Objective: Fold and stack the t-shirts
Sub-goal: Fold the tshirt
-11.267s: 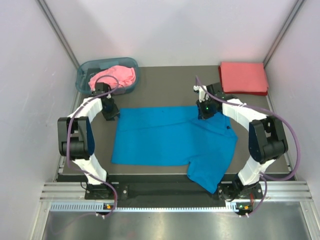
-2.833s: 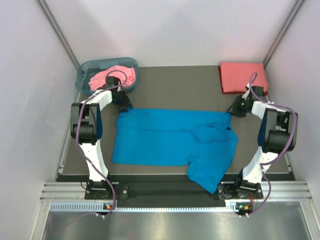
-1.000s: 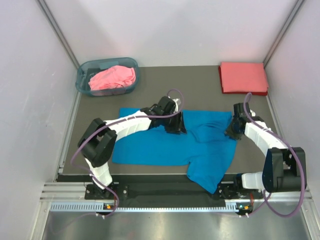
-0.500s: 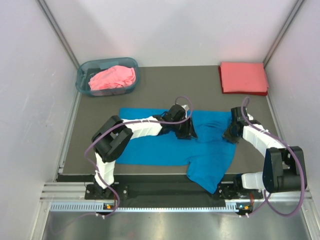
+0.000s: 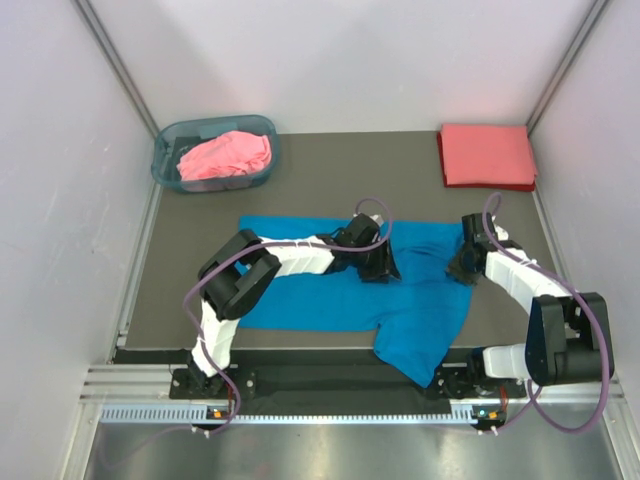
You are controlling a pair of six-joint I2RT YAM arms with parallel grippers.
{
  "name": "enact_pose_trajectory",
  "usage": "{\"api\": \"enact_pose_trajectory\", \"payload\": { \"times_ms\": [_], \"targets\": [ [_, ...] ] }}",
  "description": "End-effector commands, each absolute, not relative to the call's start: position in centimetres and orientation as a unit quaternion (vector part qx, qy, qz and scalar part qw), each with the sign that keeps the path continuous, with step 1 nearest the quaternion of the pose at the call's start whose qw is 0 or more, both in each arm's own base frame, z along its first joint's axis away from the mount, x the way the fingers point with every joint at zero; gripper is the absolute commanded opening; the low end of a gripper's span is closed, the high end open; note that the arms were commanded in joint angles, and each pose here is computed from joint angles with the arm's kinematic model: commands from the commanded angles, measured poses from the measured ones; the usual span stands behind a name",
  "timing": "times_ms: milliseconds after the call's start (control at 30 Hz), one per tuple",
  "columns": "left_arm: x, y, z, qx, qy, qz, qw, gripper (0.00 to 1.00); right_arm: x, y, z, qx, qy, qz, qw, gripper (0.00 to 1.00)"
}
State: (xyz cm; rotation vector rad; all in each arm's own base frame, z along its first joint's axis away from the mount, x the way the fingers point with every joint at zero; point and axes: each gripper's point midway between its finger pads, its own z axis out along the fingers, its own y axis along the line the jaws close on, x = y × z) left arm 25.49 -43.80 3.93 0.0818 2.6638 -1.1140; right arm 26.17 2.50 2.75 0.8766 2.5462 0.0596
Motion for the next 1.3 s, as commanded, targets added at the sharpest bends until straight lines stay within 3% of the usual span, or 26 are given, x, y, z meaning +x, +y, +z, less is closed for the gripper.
{"api": "enact_pose_trajectory", "payload": {
  "times_ms": [0,267,300,400,433,467,1267],
  "targets": [
    [26.7,-45.7,5.2,0.031,0.901,-0.406,0.148,0.49,27.1,2.6,3.0,0.320,0.914,0.023,0.246,0.26],
    [26.7,-46.0,4.9,0.028,0.902,-0.406,0.146,0.41,27.2,2.3,3.6,0.316,0.911,0.023,0.264,0.15],
    [26.6,-46.0,5.0,0.029,0.902,-0.406,0.145,0.30,27.2,2.3,3.7,0.316,0.910,0.022,0.265,0.13],
    [26.5,-46.1,5.4,0.026,0.900,-0.412,0.142,0.11,27.0,2.0,4.2,0.316,0.910,0.016,0.268,0.00],
    [26.5,-46.2,5.7,0.026,0.898,-0.415,0.142,0.02,27.1,2.0,4.6,0.315,0.910,0.016,0.269,0.00],
    [26.5,-46.2,6.3,0.027,0.897,-0.418,0.143,0.00,27.1,2.0,5.0,0.311,0.910,0.017,0.272,0.00],
    [24.8,-43.5,7.3,0.029,0.923,-0.366,0.116,0.00,23.6,2.5,7.7,0.294,0.917,0.038,0.266,0.00]
  ]
}}
